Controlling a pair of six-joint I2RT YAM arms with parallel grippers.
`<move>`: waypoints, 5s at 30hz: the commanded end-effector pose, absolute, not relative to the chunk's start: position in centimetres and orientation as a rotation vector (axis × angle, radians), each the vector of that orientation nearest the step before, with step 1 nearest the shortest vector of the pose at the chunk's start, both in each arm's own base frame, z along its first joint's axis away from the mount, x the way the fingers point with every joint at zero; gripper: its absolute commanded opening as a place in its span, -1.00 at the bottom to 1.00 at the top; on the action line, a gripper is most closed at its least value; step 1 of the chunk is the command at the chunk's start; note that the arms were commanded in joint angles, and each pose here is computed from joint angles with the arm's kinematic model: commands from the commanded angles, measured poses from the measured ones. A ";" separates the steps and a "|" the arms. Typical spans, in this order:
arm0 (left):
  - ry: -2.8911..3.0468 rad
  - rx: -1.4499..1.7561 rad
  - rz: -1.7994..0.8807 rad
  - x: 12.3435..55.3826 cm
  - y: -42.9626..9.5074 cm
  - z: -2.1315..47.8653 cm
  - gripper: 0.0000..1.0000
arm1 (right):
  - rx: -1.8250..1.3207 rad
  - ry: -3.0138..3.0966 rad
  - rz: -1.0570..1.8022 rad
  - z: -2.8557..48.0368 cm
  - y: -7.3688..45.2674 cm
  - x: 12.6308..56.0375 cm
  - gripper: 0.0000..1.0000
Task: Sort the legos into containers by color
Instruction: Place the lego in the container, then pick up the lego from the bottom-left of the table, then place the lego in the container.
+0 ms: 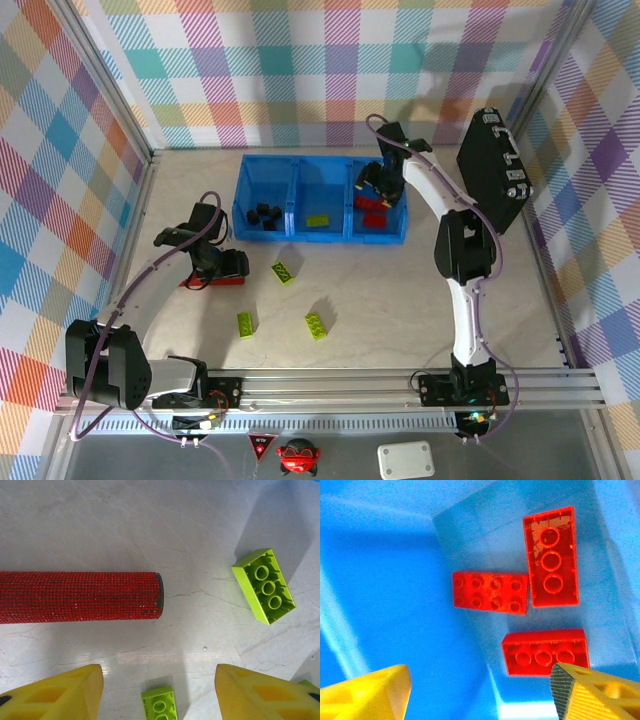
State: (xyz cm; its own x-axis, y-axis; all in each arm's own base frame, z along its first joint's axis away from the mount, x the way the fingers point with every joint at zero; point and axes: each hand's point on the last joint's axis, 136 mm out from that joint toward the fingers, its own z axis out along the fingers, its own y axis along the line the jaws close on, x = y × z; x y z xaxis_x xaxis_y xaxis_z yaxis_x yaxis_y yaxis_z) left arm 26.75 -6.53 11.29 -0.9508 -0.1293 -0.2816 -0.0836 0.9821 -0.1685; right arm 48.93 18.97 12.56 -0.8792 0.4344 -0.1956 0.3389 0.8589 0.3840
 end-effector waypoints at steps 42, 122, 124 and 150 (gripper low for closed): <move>2.992 -0.467 -0.082 17.0 -9.2 3.3 0.04 | 0.234 2.862 0.561 11.2 18.5 35.7 0.41; 2.777 0.124 -0.486 37.3 -28.2 12.8 -0.31 | 0.338 2.865 0.271 11.9 10.8 25.1 0.39; 2.769 0.137 -0.487 38.4 -28.8 12.7 -0.31 | 0.342 2.856 0.266 12.2 10.6 24.9 0.39; 2.804 0.144 -0.620 46.7 -32.2 7.2 -0.29 | 0.376 2.848 0.259 12.3 9.5 22.8 0.39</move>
